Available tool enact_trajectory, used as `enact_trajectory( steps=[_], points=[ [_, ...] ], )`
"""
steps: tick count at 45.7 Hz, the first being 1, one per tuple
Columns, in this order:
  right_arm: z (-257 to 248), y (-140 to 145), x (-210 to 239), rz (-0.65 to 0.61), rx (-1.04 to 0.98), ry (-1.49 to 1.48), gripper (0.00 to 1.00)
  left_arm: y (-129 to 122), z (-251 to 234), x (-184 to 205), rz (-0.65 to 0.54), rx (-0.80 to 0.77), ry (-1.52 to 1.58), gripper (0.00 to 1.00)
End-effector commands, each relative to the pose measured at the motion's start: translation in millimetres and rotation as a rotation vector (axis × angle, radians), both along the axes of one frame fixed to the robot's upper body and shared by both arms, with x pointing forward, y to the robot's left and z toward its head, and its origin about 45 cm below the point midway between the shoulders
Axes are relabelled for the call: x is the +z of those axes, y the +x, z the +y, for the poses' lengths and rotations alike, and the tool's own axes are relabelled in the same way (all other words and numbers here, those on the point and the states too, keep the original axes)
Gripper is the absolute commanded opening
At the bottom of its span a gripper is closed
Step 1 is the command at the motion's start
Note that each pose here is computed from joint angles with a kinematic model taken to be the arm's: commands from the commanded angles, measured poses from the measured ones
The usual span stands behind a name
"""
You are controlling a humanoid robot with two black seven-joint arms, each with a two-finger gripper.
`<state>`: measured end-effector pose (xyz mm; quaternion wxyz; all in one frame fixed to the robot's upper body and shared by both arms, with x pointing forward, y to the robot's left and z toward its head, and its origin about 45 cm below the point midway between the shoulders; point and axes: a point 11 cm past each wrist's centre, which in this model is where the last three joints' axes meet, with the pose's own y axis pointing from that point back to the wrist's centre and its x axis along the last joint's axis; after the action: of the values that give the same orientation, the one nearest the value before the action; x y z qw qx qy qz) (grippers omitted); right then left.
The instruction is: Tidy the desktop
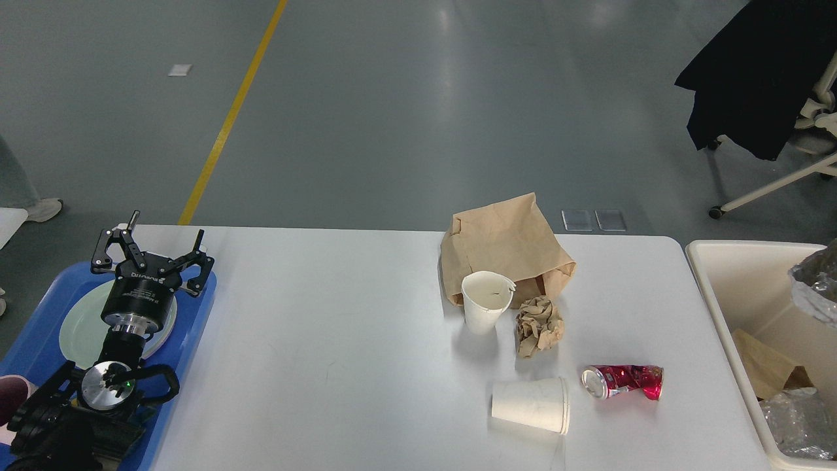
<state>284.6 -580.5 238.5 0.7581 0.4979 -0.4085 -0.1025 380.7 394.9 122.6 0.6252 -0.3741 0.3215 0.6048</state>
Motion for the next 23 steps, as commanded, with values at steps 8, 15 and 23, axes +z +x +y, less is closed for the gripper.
enact_trajectory(
  steps=[8, 15, 23],
  points=[
    [-45, -35, -103, -0.002, -0.088, -0.075, 0.0, 1, 0, 1, -0.001, -0.001, 0.0, 0.96],
    [-40, -46, -152, -0.021, -0.064, -0.15, 0.0, 0, 0, 0, 0.0, 0.0, 0.0, 0.96],
    [-20, -53, -184, -0.063, -0.022, -0.21, 0.0, 1, 0, 1, -0.001, -0.001, 0.0, 0.96]
  ],
)
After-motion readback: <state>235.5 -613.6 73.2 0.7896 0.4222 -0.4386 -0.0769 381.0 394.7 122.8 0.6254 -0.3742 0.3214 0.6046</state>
